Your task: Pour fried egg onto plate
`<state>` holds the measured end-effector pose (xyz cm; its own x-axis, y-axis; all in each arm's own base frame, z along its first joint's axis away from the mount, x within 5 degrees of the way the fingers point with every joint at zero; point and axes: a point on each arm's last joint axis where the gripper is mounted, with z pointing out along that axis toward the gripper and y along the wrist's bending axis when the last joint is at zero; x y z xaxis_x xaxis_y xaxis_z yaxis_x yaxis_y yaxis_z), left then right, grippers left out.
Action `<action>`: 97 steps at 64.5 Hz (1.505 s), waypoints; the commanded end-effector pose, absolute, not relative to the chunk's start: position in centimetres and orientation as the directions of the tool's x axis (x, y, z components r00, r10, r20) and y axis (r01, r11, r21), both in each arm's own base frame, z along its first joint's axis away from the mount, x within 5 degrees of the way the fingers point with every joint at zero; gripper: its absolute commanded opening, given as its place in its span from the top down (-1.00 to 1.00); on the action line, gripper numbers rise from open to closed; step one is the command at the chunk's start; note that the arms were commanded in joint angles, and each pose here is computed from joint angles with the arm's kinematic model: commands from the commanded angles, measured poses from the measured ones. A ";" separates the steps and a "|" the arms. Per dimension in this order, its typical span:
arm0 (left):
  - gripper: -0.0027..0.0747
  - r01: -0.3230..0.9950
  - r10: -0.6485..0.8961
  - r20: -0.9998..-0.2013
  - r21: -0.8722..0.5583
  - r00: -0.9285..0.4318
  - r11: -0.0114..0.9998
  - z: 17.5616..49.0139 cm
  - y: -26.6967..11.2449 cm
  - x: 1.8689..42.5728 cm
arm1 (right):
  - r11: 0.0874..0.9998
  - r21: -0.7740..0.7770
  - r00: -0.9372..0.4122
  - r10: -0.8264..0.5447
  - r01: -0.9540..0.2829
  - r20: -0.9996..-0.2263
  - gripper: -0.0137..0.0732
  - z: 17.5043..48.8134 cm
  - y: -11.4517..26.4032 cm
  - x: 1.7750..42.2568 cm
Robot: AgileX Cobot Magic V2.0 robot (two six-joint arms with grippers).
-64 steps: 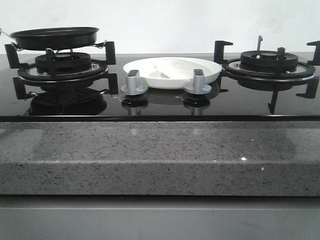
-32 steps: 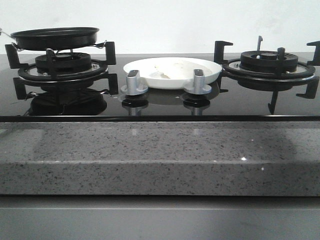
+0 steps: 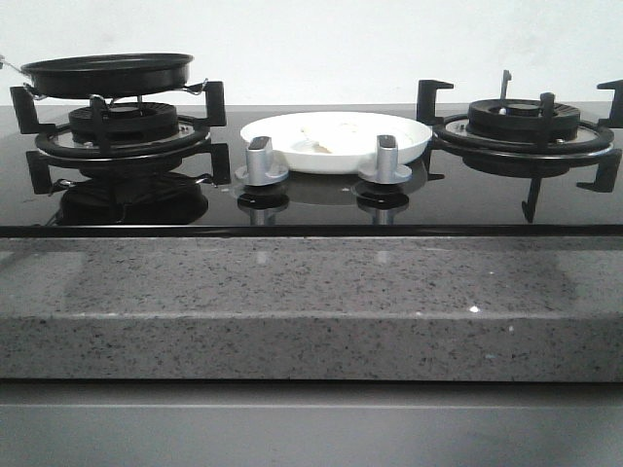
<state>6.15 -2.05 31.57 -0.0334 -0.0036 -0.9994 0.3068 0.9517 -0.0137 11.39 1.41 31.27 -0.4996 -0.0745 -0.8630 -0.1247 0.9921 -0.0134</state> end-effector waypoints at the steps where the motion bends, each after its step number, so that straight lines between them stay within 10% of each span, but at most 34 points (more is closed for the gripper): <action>1: 0.98 0.310 -0.048 -0.997 -0.028 0.055 0.950 33.1 -2.0 6.1 | 0.993 -0.010 -0.331 -0.050 -0.122 -0.942 0.82 31.2 1.3 10.4; 20: 0.98 0.310 -0.047 -0.997 -0.028 0.054 0.950 33.1 -2.0 6.1 | 0.992 -0.008 -0.061 -0.015 -0.124 -0.998 0.82 29.3 0.8 6.6; 97: 0.98 0.232 0.011 -0.995 0.034 0.098 0.972 29.1 -1.2 4.8 | 0.992 -0.008 -0.063 -0.016 -0.124 -0.998 0.82 29.3 0.8 6.5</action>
<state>5.45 -1.52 28.82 -0.0116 0.0464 -0.9989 0.2667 0.9629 0.0416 6.50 0.80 27.66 -0.1642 -0.0299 -0.9860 -0.1271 0.9918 -0.0089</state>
